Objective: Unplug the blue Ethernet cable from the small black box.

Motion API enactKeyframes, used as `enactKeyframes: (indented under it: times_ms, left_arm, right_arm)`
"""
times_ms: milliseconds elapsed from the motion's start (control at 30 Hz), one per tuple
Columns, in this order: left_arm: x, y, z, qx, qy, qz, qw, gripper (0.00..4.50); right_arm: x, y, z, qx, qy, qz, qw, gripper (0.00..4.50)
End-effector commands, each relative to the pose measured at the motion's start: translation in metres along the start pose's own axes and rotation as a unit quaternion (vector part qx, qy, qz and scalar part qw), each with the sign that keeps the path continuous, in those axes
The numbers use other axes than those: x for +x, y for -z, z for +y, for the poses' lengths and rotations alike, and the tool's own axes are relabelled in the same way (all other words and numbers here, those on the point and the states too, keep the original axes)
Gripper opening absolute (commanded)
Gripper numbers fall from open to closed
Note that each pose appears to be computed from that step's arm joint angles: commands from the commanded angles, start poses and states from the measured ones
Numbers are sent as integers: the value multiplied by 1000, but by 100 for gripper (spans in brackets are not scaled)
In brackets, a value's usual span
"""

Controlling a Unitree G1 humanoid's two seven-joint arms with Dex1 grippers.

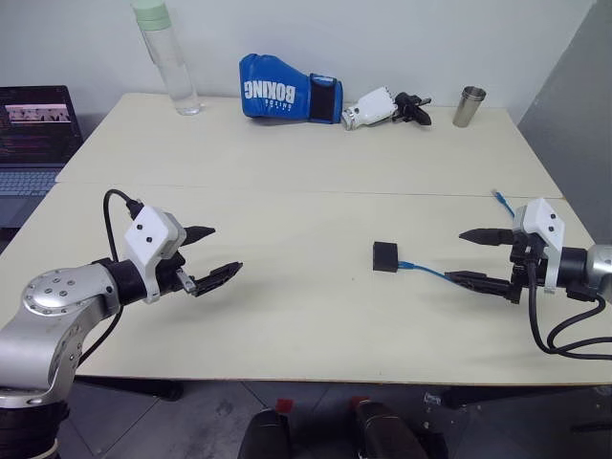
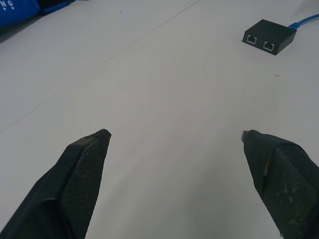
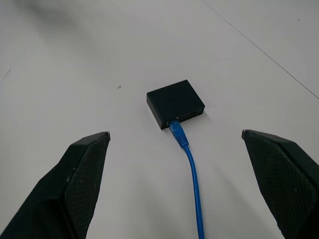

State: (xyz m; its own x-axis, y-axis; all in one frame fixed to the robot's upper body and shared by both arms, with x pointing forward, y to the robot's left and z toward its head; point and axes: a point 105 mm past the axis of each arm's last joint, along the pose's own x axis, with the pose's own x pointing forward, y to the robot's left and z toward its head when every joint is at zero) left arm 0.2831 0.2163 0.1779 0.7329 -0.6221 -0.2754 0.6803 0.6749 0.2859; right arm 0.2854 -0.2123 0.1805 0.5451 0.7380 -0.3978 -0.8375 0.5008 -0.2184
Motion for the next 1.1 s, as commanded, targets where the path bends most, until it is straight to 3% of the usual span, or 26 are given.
enactKeyframes:
  times_ms: [33,800,1100]
  left_arm:
    - [-5,-17,0,23,4,-22,999,449]
    - [7,-27,-18,8,55,-48,997,449]
    - [21,-33,-46,-32,151,-64,986,449]
  right_arm:
    - [-6,-12,-1,-21,8,-9,1000,450]
    - [-3,0,3,0,8,17,1000,450]
    - [34,11,10,-2,-36,16,999,450]
